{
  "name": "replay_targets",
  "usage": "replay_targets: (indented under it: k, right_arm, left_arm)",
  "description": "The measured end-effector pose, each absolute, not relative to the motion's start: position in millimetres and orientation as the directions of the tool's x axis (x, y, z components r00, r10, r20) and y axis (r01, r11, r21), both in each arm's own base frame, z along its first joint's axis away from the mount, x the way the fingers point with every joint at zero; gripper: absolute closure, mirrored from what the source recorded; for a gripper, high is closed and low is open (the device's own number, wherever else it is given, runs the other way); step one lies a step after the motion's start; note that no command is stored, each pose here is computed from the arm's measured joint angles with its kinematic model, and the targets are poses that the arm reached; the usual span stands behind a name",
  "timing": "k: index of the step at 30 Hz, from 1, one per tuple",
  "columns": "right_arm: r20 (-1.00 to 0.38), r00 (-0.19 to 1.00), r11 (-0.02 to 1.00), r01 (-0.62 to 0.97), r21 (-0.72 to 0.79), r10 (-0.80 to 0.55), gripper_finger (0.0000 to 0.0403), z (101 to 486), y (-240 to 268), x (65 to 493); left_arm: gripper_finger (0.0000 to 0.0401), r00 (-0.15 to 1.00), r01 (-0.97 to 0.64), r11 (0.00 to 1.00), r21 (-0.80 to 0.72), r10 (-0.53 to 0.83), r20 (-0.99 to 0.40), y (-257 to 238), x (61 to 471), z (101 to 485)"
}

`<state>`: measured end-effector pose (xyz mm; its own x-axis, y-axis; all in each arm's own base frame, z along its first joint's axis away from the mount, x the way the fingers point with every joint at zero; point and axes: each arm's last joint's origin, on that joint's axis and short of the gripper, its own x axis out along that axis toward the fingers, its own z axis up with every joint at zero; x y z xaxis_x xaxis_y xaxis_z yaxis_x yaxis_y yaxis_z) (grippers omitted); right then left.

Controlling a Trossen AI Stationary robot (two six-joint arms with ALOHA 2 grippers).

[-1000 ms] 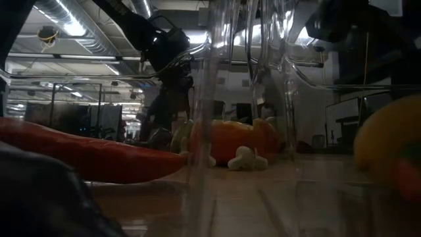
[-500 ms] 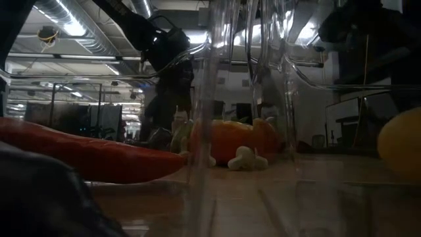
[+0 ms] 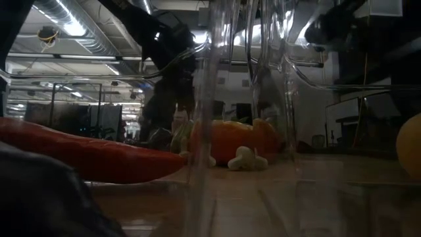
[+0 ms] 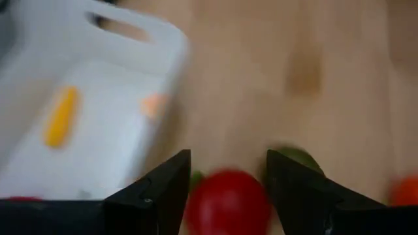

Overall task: Sort produce into baskets
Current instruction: Put the red chili pepper into the white bin

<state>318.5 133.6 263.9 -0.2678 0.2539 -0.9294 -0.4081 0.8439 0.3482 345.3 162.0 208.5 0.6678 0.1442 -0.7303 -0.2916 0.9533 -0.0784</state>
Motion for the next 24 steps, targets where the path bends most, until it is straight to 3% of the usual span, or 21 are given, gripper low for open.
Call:
replay_targets:
  k: [11, 18, 24]
  right_arm:
    - [-0.98, -0.146, 0.882, -0.433, 0.187, 0.136, 0.0126, 278.6, 75.5, 328.4]
    - [-0.984, -0.092, 0.878, -0.444, 0.18, 0.155, 0.0126, 278.3, 40.5, 338.4]
    - [-0.987, 0.0, 0.902, -0.405, 0.15, 0.164, 0.0126, 278.0, 10.4, 348.2]
  left_arm:
    - [0.0205, 0.475, -0.055, 0.996, -0.071, -0.037, -0.879, 93.6, 347.8, 194.1]
    - [0.0205, 0.394, -0.023, 0.996, -0.083, -0.068, -0.917, 75.1, 344.4, 190.5]
    - [0.0205, 0.352, -0.085, 0.994, -0.074, -0.04, -0.935, 72.2, 337.8, 179.1]
